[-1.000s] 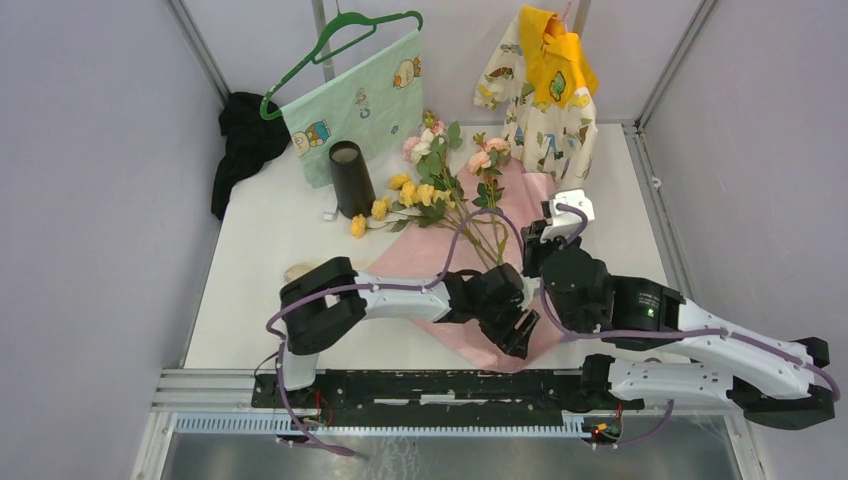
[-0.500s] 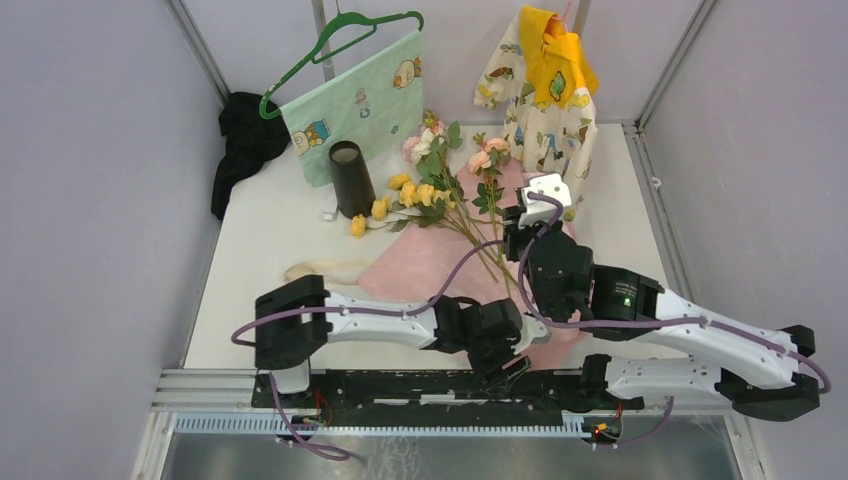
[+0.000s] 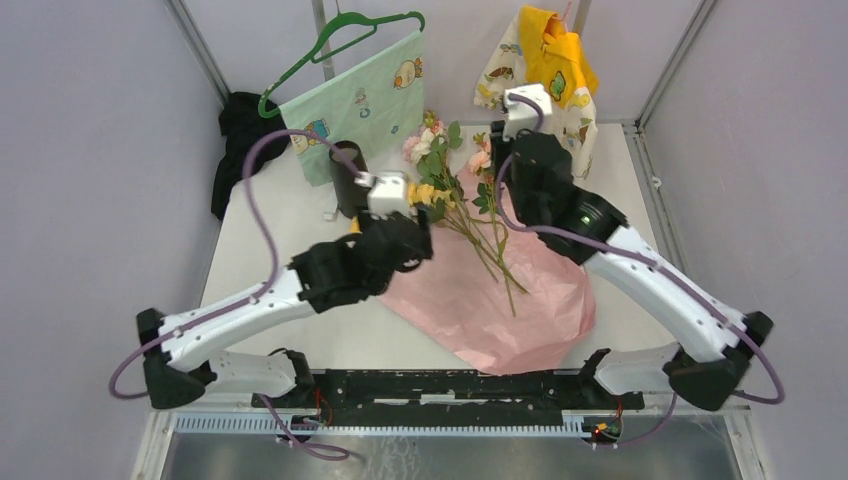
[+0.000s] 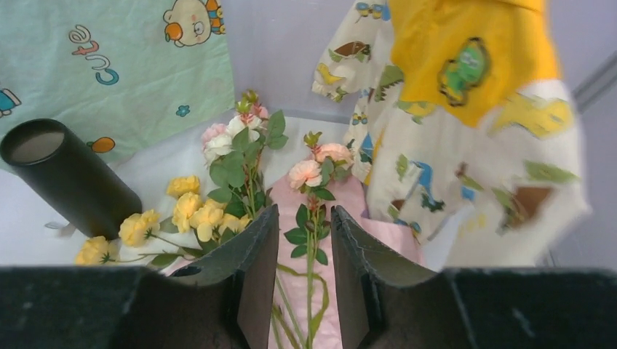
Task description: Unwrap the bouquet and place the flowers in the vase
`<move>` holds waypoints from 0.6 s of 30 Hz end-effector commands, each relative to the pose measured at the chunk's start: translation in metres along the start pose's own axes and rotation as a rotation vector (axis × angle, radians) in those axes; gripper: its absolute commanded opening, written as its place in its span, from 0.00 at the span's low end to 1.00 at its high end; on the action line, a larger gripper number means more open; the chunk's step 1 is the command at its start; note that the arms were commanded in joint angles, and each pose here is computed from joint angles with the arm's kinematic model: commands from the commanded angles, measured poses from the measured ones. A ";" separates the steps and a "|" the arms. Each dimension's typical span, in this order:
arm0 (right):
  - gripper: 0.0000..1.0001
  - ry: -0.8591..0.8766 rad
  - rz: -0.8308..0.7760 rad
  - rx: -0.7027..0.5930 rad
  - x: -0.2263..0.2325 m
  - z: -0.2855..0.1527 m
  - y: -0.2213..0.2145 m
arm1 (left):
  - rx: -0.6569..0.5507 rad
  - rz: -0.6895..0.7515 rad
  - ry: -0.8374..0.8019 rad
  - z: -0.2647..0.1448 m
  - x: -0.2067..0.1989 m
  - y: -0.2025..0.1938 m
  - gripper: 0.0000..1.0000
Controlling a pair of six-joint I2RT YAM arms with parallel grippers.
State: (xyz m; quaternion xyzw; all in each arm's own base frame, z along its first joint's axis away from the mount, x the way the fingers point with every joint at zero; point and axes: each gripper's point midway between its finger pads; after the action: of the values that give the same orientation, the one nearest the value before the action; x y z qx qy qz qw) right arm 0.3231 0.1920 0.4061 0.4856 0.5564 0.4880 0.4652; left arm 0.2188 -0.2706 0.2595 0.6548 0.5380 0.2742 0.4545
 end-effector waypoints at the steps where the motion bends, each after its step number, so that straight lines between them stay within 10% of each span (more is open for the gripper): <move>1: 0.37 0.196 -0.115 0.149 0.060 0.059 -0.045 | -0.226 -0.311 0.332 -0.012 0.104 0.069 0.81; 18: 0.21 0.250 -0.220 0.512 0.090 0.226 -0.224 | -0.050 -0.360 0.447 0.085 0.164 0.054 0.82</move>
State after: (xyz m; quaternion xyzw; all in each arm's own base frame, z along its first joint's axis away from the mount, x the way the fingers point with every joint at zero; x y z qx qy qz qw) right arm 0.4835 0.2876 0.1269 0.4601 0.7854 0.2842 0.3011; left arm 0.3457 -0.1306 0.2423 0.4743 0.7212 0.3684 0.3452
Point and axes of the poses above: each gripper's point midway between its finger pads, its own z axis out along the fingers, its own x axis along the line the jaws close on, y = z × x
